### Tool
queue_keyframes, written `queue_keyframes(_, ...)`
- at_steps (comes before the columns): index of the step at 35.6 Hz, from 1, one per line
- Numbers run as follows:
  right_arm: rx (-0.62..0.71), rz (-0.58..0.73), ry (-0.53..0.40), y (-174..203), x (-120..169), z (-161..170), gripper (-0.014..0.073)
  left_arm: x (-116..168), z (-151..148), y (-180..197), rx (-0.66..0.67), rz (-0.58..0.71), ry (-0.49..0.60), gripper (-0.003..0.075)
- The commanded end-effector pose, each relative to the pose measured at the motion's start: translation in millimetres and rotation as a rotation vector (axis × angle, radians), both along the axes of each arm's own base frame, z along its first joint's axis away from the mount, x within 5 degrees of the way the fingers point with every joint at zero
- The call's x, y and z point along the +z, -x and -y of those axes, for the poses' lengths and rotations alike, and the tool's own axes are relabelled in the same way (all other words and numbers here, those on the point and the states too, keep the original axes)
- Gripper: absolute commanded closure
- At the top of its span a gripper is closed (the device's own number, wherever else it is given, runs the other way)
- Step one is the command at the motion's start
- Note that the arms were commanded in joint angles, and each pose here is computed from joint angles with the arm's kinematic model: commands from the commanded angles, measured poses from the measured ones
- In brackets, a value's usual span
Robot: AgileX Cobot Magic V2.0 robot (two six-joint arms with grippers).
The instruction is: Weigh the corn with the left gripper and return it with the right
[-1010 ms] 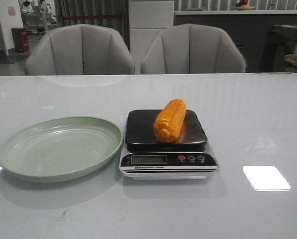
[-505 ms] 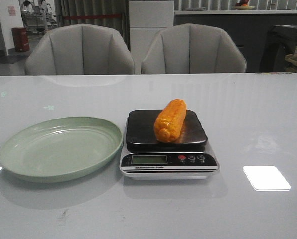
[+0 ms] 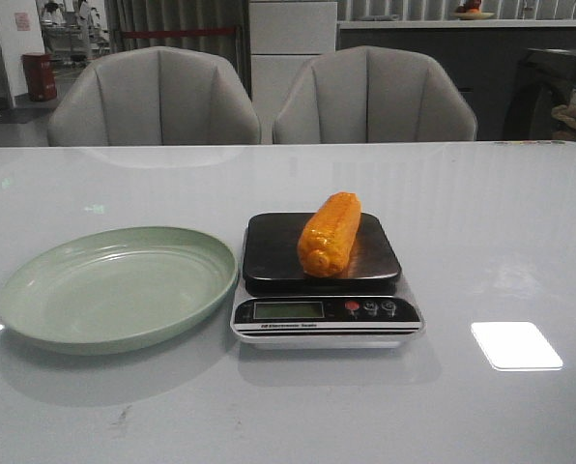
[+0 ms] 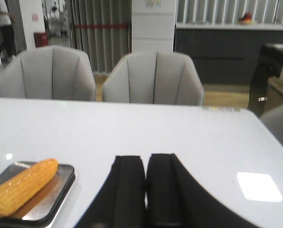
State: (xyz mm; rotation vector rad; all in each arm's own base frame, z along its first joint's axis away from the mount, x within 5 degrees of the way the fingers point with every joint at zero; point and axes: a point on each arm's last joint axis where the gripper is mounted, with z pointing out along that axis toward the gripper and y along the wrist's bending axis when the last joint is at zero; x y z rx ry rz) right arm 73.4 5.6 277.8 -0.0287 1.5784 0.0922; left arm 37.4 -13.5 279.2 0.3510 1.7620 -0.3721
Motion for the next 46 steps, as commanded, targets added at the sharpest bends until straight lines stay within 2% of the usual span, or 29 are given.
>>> queue_keyframes(1, 0.001, -0.071, -0.002, -13.8, 24.0, -1.2, 0.0424, 15.1, 0.7, -0.1, -0.006, 0.084, 0.038, 0.0596)
queue_keyframes(5, -0.002, -0.203, 0.009, -24.7, 18.1, -1.9, 0.0424, 15.1, 0.7, -0.1, -0.006, 0.084, 0.038, 0.0596)
queue_keyframes(11, 0.001, -0.289, 0.010, -34.6, 8.9, -3.2, 0.0424, 15.1, 0.7, -0.1, -0.006, 0.084, 0.038, 0.0596)
queue_keyframes(16, 0.005, -0.287, -0.084, -39.3, 9.5, -5.3, 0.0389, 15.1, 0.7, -0.1, -0.006, 0.084, 0.038, 0.0596)
queue_keyframes(19, 0.035, -0.284, -0.089, -43.2, 10.8, -9.3, 0.0274, 15.1, 0.7, -0.1, -0.006, 0.084, 0.038, 0.0596)
queue_keyframes(24, 0.124, -0.317, -0.054, -54.1, 14.5, -22.3, -0.0029, 15.1, 0.7, -0.1, -0.006, 0.084, 0.038, 0.0596)
queue_keyframes(30, 0.232, -0.365, -0.026, -74.6, 23.9, -44.4, 0.0001, 15.1, 0.7, -0.1, -0.006, 0.084, 0.038, 0.0596)
queue_keyframes(39, 0.338, -0.560, -0.126, -118.6, 49.6, -87.2, 0.0003, 15.1, 0.7, -0.1, -0.006, 0.084, 0.038, 0.0596)
queue_keyframes(46, 0.332, -0.710, -0.190, -166.3, 64.6, -117.2, 0.0003, 15.1, 0.7, -0.1, -0.006, 0.084, 0.038, 0.0596)
